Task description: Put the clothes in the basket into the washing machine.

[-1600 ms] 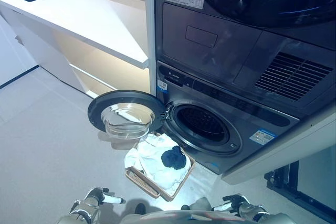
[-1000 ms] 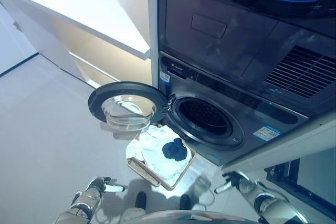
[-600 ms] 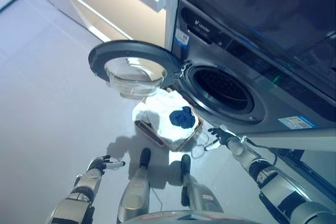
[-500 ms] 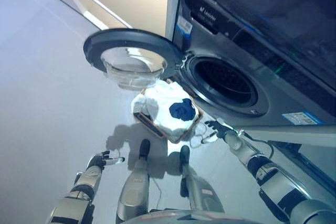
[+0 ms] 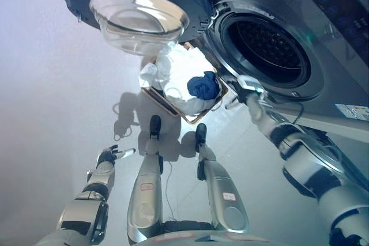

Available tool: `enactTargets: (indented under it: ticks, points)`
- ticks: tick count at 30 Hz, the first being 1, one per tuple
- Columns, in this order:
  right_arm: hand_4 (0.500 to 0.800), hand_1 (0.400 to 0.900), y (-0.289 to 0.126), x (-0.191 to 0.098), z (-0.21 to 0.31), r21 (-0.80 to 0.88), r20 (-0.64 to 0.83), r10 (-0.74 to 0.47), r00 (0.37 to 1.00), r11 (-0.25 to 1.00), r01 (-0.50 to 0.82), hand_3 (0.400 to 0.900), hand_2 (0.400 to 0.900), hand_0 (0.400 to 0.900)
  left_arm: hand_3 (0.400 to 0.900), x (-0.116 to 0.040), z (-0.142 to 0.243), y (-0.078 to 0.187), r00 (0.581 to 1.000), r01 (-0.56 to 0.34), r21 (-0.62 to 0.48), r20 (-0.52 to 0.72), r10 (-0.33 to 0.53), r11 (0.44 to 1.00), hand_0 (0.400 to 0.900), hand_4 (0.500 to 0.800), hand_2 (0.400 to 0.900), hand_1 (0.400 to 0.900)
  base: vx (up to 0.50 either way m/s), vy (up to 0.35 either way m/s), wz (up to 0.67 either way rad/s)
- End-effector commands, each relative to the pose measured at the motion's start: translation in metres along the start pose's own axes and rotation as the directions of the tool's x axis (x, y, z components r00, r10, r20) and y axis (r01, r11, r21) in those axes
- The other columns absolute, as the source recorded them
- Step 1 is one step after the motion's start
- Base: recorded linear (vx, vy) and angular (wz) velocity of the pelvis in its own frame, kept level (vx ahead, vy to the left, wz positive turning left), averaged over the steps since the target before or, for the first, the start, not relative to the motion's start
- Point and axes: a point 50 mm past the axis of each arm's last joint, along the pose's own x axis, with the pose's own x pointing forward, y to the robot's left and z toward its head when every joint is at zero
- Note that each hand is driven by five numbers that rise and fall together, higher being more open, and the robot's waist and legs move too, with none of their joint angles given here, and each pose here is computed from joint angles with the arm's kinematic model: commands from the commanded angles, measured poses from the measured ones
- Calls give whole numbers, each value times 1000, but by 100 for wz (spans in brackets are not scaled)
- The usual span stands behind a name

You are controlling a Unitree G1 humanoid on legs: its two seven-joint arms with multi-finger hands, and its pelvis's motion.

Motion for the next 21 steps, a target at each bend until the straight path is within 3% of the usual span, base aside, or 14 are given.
enactTargets:
  ticks: [1,2,4,7,9,13,21]
  points:
    - [800,900,-27,7,57,24,184,-142,973,990,140,900,900,900,900,-3,-14,-2,999,-30,-7,-30,29,1000,900,800,900,900,-6,3,11]
    - [800,900,6,0,72,50,211,-82,974,996,73,900,900,900,900,-3,-12,-2,999,-33,-1,-27,33,999,900,800,900,900,-11,-6,10]
    - [800,900,-21,5,73,54,221,-148,964,989,139,900,900,900,900,-3,-9,-2,999,-30,-7,-13,30,1000,900,800,900,900,-29,-1,11]
    - [800,900,-15,4,93,58,246,-127,961,992,116,900,900,900,900,-2,1,2,998,-46,4,39,46,999,900,800,900,900,-15,-41,17]
    - [800,900,-42,7,85,67,252,-188,949,982,177,900,900,900,900,-3,0,7,997,-59,-16,43,60,998,900,800,900,900,-14,-50,16]
    - [800,900,-41,5,78,136,223,-226,948,970,199,900,900,900,900,-4,-13,8,997,-72,-13,-2,72,997,900,800,900,900,-17,-20,12]
    - [800,900,-72,10,72,76,203,-317,926,948,307,900,900,900,900,-4,-7,2,998,-66,-16,24,66,998,900,800,900,900,-21,24,3]
